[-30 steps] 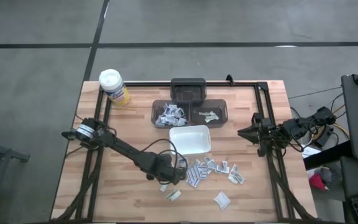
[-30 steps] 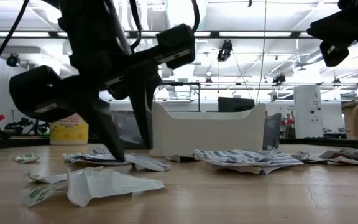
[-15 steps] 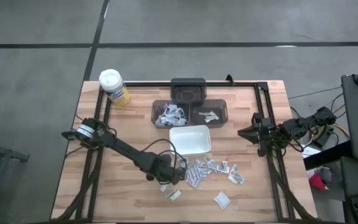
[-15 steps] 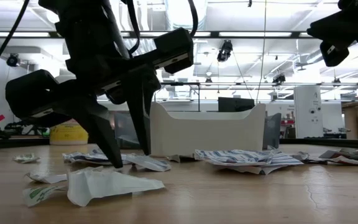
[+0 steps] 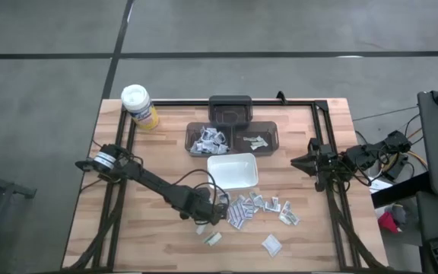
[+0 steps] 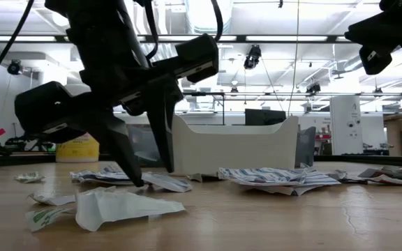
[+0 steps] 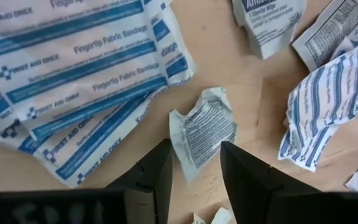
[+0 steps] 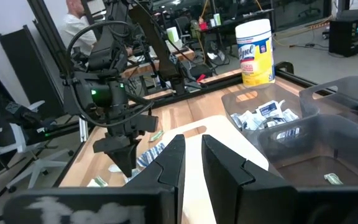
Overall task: Pick & Place First Aid Supplies
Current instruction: Put the alcohol pad into the bottom left black bin
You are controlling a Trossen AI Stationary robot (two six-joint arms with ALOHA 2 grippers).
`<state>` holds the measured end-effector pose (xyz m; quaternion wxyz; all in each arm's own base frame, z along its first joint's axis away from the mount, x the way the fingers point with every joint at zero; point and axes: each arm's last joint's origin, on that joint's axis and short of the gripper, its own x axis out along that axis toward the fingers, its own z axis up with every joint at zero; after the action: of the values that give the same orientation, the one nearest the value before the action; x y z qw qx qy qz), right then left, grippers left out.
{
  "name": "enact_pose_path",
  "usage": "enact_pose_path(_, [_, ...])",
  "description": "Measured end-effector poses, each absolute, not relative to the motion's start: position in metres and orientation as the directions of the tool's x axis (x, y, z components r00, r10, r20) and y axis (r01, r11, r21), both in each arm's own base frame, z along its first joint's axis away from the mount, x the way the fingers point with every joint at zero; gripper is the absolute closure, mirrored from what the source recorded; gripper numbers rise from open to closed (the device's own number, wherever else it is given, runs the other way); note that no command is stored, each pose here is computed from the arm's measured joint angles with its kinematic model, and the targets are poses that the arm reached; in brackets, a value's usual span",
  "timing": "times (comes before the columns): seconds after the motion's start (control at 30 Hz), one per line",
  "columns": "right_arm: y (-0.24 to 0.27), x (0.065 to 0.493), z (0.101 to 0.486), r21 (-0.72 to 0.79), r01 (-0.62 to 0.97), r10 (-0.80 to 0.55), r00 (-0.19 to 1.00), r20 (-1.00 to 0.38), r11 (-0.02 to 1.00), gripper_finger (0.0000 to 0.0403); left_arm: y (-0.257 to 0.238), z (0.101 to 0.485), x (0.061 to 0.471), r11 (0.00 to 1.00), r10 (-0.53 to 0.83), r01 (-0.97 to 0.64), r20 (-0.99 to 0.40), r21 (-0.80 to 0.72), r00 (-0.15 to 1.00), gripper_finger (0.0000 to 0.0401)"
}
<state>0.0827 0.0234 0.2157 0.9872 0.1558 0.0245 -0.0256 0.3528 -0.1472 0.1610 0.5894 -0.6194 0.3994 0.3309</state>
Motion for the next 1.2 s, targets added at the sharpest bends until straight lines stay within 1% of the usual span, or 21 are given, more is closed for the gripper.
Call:
enact_pose_path(0.37, [0.023,0.083,0.216,0.306,0.058,-0.043,0.997,-0.057,0.950,0.0351,-0.150,0.145,0.359,0.021,-0.115,-0.885,-0.881,-0.464,0.459,0.0275])
enact_pose_path(0.43, [0.023,0.083,0.216,0.306,0.059,-0.043,0.997,-0.057,0.950,0.0351,-0.150,0.144,0.359,0.032,-0.111,-0.886,-0.883,-0.463,0.457,0.0282])
enact_pose_path(0.53, [0.023,0.083,0.216,0.306,0.059,-0.043,0.997,-0.057,0.950,0.0351,-0.149,0.143,0.359,0.047,-0.077,-0.883,-0.883,-0.466,0.462,0.0317])
enact_pose_path(0.63, [0.023,0.083,0.216,0.305,0.059,-0.043,0.997,-0.058,0.950,0.0351,-0.149,0.143,0.359,0.094,-0.064,-0.877,-0.882,-0.471,0.466,0.0377])
enact_pose_path(0.67, [0.023,0.083,0.215,0.305,0.059,-0.043,0.997,-0.058,0.950,0.0351,-0.149,0.144,0.359,0.106,-0.062,-0.873,-0.880,-0.475,0.471,0.0388])
enact_pose_path(0.73, [0.023,0.083,0.216,0.306,0.059,-0.043,0.997,-0.058,0.950,0.0351,-0.149,0.148,0.360,0.137,-0.059,-0.863,-0.874,-0.486,0.483,0.0393])
enact_pose_path(0.87, [0.023,0.083,0.216,0.306,0.059,-0.043,0.997,-0.058,0.950,0.0351,-0.146,0.169,0.358,0.185,-0.053,-0.829,-0.848,-0.528,0.528,0.0400])
enact_pose_path(1.03, [0.023,0.083,0.216,0.306,0.058,-0.043,0.997,-0.057,0.950,0.0351,-0.140,0.221,0.343,0.229,-0.055,-0.750,-0.777,-0.621,0.627,0.0401])
enact_pose_path(1.13, [0.023,0.083,0.216,0.306,0.059,-0.043,0.997,-0.057,0.950,0.0351,-0.133,0.250,0.328,0.267,0.014,-0.709,-0.733,-0.652,0.680,0.0401])
enact_pose_path(1.2, [0.023,0.083,0.216,0.306,0.058,-0.043,0.997,-0.057,0.950,0.0351,-0.126,0.272,0.316,0.296,0.088,-0.674,-0.684,-0.676,0.724,0.0401])
